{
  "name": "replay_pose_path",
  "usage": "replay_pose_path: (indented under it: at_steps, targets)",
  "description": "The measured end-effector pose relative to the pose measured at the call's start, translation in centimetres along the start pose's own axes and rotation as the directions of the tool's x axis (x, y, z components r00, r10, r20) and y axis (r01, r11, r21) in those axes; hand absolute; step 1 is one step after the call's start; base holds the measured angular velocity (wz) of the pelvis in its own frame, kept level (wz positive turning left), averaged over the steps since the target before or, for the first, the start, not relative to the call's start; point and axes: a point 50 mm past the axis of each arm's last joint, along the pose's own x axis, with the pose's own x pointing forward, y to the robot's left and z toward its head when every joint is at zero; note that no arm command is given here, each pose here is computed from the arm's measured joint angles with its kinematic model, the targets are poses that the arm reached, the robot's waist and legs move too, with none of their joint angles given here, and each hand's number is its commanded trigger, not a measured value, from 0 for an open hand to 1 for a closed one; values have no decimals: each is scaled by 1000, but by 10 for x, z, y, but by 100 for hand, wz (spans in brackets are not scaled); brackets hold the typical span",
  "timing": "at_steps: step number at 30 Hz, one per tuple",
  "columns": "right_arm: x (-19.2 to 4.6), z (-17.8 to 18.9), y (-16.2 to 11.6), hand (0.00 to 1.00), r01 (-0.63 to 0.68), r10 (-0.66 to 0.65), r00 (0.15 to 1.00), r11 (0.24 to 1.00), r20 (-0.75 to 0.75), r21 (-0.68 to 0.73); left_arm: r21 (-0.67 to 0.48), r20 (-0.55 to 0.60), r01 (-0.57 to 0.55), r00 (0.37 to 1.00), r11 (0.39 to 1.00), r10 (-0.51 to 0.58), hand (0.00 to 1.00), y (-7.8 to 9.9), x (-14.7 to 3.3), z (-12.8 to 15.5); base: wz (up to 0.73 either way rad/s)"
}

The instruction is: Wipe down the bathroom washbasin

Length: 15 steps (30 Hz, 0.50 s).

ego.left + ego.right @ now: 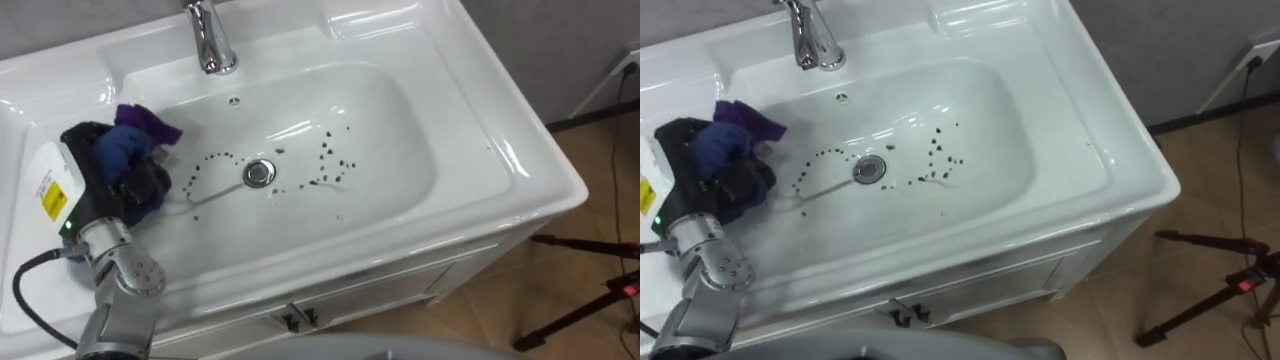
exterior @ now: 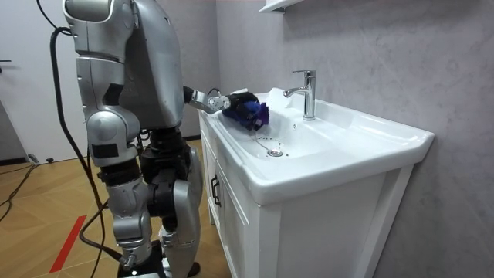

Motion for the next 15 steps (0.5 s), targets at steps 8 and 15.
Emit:
replay_pose_path:
  at_steps: [8, 15]
  targets:
    - [0, 4, 0, 0, -22, 22, 1000, 1000, -5, -1, 28, -36, 75, 997, 997, -74, 100, -6, -2, -8, -3]
    - [0, 4, -2, 0, -17, 17, 1000, 1000, -15, -1, 71, -81, 115, 991, 991, -109, 100, -12, -1, -16, -2]
